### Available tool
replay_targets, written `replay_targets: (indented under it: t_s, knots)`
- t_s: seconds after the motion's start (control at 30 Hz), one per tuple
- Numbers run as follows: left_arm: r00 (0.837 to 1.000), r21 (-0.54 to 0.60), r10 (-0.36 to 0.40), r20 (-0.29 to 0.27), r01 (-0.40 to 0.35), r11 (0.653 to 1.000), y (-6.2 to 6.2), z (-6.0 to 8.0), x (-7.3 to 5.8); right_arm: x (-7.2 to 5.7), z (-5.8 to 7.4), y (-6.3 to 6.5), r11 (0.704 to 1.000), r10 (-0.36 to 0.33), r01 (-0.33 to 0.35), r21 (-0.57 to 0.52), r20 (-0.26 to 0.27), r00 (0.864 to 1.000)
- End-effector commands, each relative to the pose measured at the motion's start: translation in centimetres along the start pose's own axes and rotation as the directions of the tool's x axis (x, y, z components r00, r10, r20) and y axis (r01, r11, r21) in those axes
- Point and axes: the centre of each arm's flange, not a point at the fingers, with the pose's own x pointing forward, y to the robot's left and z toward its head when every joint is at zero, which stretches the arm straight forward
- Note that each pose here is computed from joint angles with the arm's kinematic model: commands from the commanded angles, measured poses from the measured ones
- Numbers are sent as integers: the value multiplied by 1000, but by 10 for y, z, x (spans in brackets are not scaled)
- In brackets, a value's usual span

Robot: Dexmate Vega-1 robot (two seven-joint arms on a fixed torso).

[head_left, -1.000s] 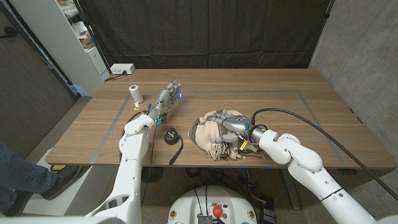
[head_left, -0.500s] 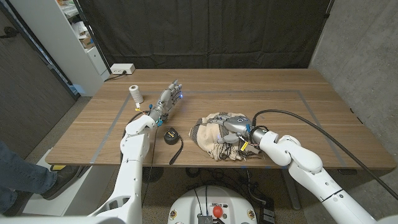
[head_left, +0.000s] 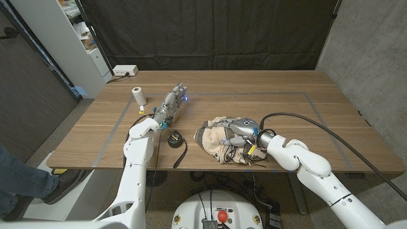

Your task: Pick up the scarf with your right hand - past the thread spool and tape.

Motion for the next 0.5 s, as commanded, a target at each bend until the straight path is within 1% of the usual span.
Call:
replay_targets:
  t_s: [0.03, 0.5]
  knots:
    - [1000, 0, -1, -1, 1, 1000, -2, -1, -2, -2, -1, -1, 998, -67, 66, 21, 34, 997]
    - [1000, -1, 9, 6, -9, 1000, 1, 0, -8, 0, 3, -3, 994, -108, 108, 7, 56, 993]
